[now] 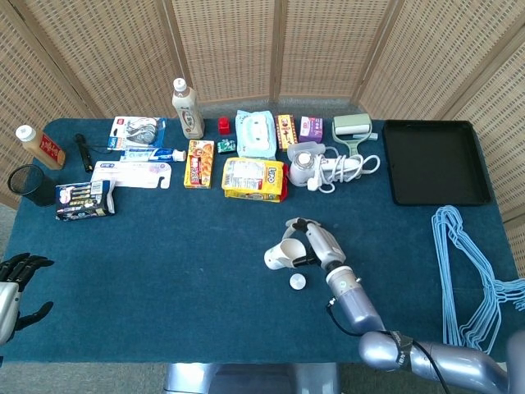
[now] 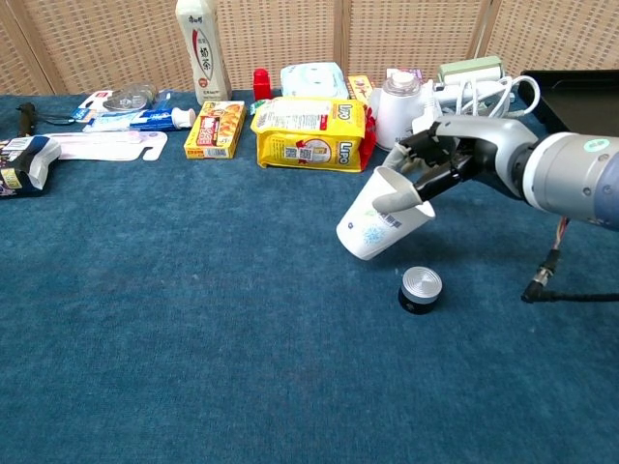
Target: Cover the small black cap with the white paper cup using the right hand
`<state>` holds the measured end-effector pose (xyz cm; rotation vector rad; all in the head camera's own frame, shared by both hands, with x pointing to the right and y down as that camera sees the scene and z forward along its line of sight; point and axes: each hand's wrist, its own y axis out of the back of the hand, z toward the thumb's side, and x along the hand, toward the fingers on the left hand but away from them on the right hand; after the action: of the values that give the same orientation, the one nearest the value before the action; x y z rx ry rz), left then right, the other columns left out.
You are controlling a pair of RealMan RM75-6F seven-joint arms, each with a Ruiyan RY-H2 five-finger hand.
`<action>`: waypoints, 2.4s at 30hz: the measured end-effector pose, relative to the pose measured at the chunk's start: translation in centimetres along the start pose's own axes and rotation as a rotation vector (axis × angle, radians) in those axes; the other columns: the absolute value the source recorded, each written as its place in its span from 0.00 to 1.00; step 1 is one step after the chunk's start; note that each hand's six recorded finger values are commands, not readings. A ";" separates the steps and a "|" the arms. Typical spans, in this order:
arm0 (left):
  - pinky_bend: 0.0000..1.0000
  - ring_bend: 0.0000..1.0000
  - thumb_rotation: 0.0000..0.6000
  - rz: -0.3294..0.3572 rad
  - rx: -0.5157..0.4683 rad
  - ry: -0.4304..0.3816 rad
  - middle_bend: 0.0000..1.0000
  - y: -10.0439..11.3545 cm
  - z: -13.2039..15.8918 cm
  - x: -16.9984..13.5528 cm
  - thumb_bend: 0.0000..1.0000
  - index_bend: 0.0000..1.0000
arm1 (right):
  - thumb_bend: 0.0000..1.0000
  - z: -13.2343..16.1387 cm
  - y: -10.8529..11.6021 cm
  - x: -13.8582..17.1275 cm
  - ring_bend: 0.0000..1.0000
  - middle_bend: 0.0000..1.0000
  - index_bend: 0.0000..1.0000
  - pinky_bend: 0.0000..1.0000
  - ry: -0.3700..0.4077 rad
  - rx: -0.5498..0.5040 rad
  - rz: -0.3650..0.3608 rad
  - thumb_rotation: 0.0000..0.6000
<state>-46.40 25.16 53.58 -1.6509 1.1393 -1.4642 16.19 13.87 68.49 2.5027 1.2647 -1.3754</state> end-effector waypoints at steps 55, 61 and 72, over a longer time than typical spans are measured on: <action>0.18 0.17 1.00 -0.009 -0.014 0.008 0.28 -0.4 -1.1 -0.5 0.18 0.28 | 0.25 0.1 -1.2 0.8 0.10 0.18 0.30 0.02 0.160 0.846 -0.042 0.92; 0.18 0.17 1.00 -0.008 -0.014 0.005 0.28 -0.4 -1.0 -0.4 0.18 0.28 | 0.25 0.0 -1.5 0.6 0.10 0.19 0.31 0.02 0.154 0.899 -0.037 0.93; 0.18 0.17 1.00 -0.009 -0.014 0.008 0.28 -0.5 -1.1 -0.4 0.18 0.28 | 0.25 -0.2 -1.7 0.0 0.10 0.19 0.32 0.02 0.130 0.933 -0.035 0.93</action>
<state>-47.44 25.82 54.03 -1.6631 1.1502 -1.4736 15.18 15.06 69.17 3.1460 0.7531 -2.2331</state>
